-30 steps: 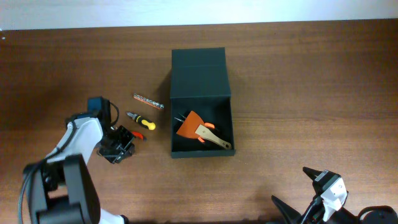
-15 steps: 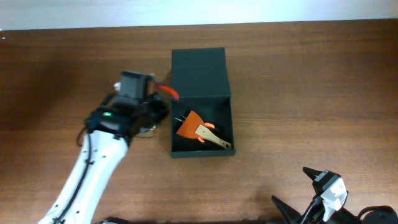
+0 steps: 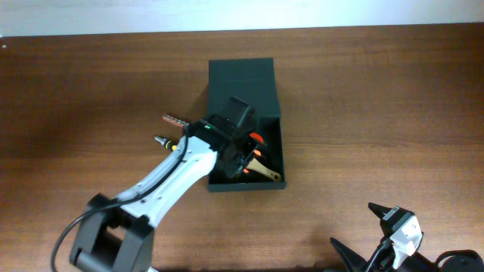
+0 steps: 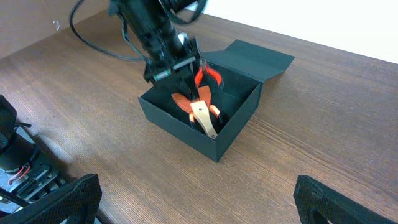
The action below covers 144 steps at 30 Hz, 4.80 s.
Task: Pack container
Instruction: 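Lift the red pliers with left gripper and drop them into the box, then move left gripper to the yellow-black screwdriver and grasp it, then carry the screwdriver with left gripper and lower it into the box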
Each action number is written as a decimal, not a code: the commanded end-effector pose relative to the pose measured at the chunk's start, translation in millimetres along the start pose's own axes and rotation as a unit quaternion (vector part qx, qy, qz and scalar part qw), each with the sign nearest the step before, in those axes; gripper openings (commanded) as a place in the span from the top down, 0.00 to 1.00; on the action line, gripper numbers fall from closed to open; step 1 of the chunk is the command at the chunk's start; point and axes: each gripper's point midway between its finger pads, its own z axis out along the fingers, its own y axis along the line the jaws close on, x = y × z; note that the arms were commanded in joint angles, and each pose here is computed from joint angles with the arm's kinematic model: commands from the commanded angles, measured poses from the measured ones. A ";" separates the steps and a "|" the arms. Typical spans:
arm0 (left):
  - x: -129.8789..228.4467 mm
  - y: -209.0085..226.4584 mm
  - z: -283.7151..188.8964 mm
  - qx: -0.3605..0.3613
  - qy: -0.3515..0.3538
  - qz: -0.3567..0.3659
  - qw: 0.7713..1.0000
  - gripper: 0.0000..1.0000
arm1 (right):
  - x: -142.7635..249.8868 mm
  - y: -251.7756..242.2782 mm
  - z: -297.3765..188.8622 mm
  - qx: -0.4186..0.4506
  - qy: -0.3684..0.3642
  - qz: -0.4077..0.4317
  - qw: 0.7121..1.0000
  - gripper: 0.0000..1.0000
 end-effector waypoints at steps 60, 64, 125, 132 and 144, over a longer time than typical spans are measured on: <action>-180.3 79.0 -110.0 -0.127 -0.121 0.010 0.984 0.01 | 0.0 1.5 -0.4 -0.005 -0.003 0.000 1.000 0.01; -179.3 84.7 -75.4 -0.117 -0.096 0.002 0.988 0.01 | 0.0 1.5 -0.4 -0.005 -0.003 0.000 1.000 0.01; -176.9 139.2 13.0 -0.186 -0.018 -0.146 0.971 0.68 | 0.0 1.5 -0.4 -0.005 -0.003 0.000 1.000 0.01; -175.8 124.0 -4.2 -0.156 -0.031 -0.137 0.978 0.73 | 0.0 1.5 -0.4 -0.005 -0.003 0.000 1.000 0.01; -105.8 33.6 -99.1 -0.003 -0.115 -0.045 0.992 0.73 | 0.0 1.5 -0.4 -0.005 -0.003 0.000 1.000 0.01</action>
